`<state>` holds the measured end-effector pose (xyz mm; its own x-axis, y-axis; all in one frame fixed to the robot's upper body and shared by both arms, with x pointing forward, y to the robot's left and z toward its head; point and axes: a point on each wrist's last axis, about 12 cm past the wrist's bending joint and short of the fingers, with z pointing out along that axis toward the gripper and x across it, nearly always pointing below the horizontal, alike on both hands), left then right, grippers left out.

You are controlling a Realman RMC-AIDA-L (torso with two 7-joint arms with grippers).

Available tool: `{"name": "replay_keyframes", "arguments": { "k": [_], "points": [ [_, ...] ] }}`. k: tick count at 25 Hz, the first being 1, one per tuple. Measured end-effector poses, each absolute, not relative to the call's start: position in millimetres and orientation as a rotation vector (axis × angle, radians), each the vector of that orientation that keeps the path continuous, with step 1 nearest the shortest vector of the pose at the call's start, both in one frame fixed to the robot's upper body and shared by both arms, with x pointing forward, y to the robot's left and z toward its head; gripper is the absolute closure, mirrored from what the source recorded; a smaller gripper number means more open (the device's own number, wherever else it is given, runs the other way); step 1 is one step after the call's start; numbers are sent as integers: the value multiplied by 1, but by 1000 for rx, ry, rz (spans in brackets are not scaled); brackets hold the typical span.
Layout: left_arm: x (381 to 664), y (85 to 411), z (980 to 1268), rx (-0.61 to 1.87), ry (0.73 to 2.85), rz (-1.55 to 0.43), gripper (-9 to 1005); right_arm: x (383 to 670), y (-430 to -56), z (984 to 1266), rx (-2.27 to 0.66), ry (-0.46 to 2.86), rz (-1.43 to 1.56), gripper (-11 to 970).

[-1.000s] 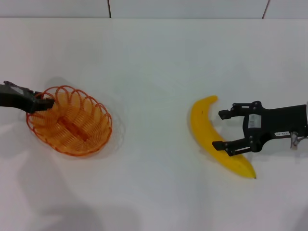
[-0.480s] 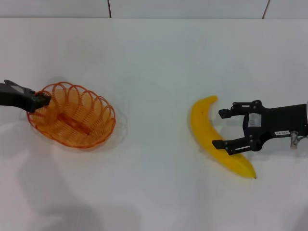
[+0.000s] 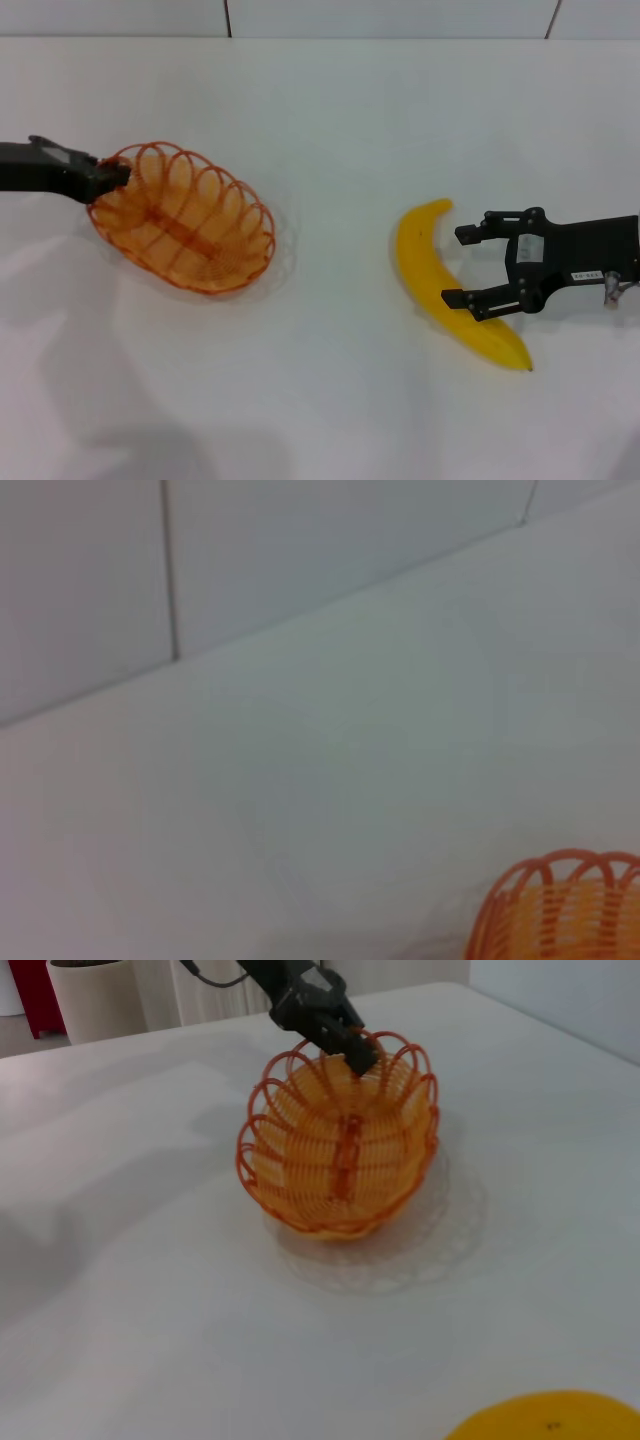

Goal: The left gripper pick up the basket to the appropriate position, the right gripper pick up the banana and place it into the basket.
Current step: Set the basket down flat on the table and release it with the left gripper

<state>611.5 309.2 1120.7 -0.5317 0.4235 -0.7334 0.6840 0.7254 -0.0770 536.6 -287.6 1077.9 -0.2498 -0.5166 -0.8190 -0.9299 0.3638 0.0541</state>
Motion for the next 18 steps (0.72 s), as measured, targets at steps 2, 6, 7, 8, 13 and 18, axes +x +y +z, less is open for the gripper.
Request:
{"name": "replay_keyframes", "arguments": {
  "k": [2,6,7,8,13,18],
  "points": [
    [612,307,1121,838,2197,-469,899,537,-287,1078,-1257,1897,720,64],
    [615,300,1123,836,2150,-490,904,537,-287,1078,-1258,1896,720,65],
    [616,299,1123,832,2143,-493,905,537,-287,1078,-1258,1896,720,65],
    [616,299,1124,829,2138,-495,906,537,-287,1078,-1258,1896,720,65],
    [618,298,1124,795,2121,-498,911,538,-287,1079,-1260,1894,719,65],
    [619,299,1117,733,2124,-505,916,538,-286,1079,-1263,1894,719,65]
  ]
}}
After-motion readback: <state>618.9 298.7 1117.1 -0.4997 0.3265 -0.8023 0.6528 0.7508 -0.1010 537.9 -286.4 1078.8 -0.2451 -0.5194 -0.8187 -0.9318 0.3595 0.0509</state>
